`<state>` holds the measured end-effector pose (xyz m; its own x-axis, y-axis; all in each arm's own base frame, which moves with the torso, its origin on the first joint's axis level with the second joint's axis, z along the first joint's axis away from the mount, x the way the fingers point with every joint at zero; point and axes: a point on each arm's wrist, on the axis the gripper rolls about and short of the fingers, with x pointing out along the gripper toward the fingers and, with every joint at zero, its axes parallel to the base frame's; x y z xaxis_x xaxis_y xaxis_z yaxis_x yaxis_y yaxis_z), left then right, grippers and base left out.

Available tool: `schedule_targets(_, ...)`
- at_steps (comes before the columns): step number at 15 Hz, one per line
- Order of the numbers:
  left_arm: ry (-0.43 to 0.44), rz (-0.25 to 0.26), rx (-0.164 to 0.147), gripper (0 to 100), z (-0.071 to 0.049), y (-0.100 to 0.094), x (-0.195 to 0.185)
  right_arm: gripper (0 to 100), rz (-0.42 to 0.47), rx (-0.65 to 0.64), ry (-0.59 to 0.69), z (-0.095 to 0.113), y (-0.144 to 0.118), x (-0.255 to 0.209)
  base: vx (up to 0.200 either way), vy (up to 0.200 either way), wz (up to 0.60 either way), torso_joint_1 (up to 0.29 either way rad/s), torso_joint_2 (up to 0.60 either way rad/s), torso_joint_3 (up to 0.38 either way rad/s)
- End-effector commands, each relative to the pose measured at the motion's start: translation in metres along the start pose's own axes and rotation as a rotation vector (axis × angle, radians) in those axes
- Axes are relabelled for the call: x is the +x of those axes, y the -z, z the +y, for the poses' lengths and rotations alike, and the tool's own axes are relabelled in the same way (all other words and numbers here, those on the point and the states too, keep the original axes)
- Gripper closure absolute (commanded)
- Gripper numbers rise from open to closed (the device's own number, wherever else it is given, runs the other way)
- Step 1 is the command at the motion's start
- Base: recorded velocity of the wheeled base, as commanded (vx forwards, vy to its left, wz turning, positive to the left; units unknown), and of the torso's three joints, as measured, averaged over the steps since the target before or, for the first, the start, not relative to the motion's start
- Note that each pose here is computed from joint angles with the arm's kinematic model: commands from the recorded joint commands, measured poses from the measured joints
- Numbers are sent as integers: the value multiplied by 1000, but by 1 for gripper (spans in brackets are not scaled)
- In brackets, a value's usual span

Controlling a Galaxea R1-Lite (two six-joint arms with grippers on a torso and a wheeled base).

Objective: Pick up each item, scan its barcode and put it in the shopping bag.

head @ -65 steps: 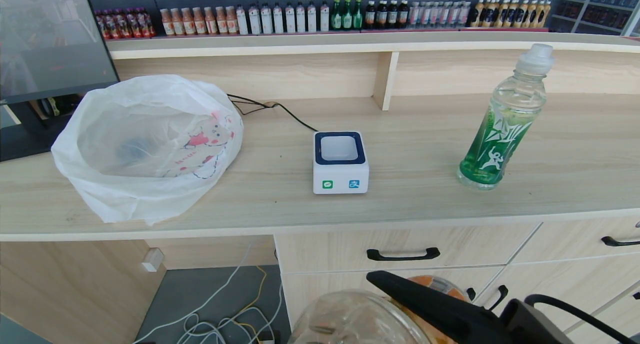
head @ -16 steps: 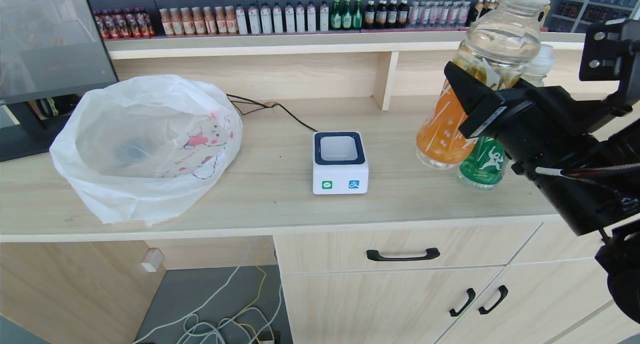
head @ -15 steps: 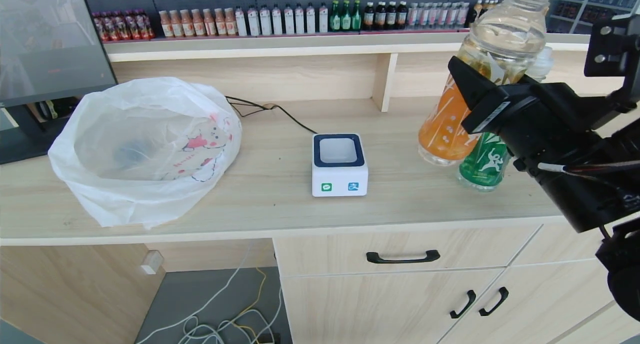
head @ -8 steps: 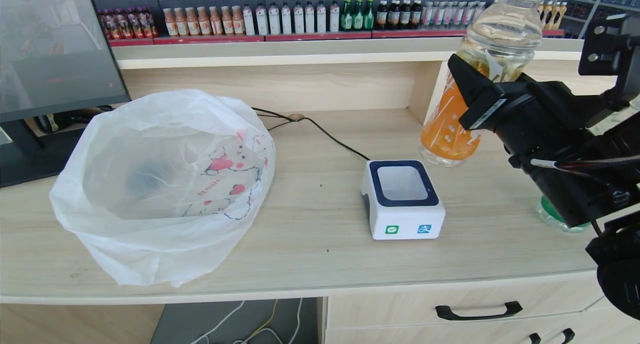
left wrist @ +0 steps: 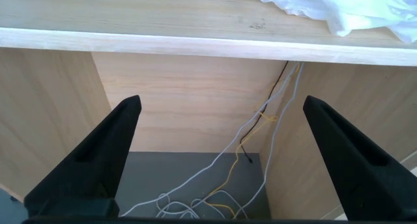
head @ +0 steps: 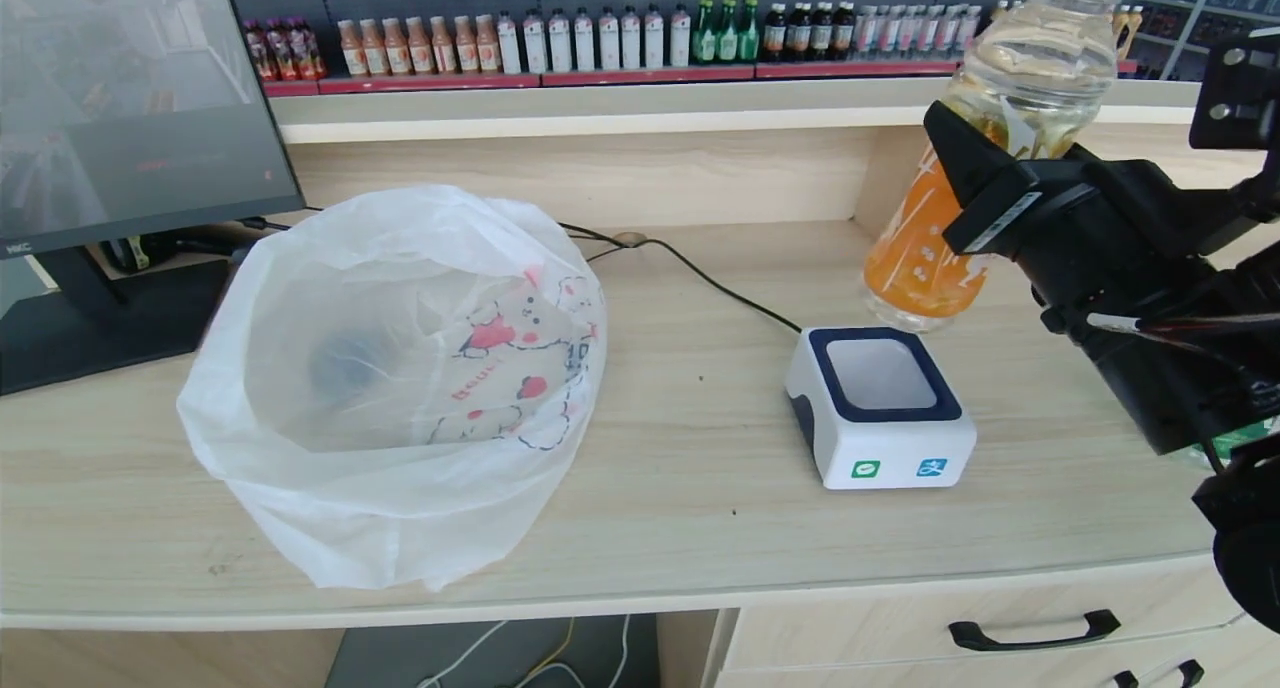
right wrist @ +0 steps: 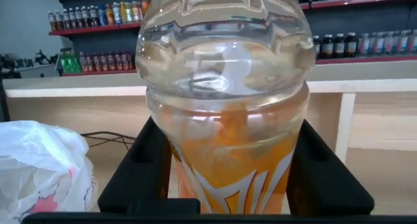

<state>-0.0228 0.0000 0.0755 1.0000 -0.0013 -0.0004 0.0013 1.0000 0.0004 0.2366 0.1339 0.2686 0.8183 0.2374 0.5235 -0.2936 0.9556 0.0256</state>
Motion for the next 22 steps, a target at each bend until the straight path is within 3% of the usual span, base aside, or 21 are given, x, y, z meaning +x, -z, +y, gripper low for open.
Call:
schedule_targets(1, 2, 0, 0, 0, 0, 0, 0, 100, -1, 3, -8, 1, -2, -1, 0, 0, 0, 0, 0, 0)
schedule_targets(4, 0, 0, 0, 0, 0, 0, 0, 100, -8, 20, -15, 2, -7, -4, 0, 0, 0, 0, 0, 0)
schedule_targets(7, 0, 0, 0, 0, 0, 0, 0, 100, 2, 119, -20, 17, -16, -15, 0, 0, 0, 0, 0, 0)
schedule_targets(11, 2, 0, 0, 0, 0, 0, 0, 100, -1, 246, 30, 20, -28, -17, 0, 0, 0, 0, 0, 0)
schedule_targets(15, -1, 0, 0, 0, 0, 0, 0, 100, 25, 431, 32, 30, -34, -22, 0, 0, 0, 0, 0, 0)
schedule_targets(17, 2, 0, 0, 0, 0, 0, 0, 100, 97, 617, -8, 54, -34, -34, 0, 0, 0, 0, 0, 0)
schedule_targets(22, 0, 0, 0, 0, 0, 0, 0, 100, 144, 870, 51, 56, -20, -34, 0, 0, 0, 0, 0, 0)
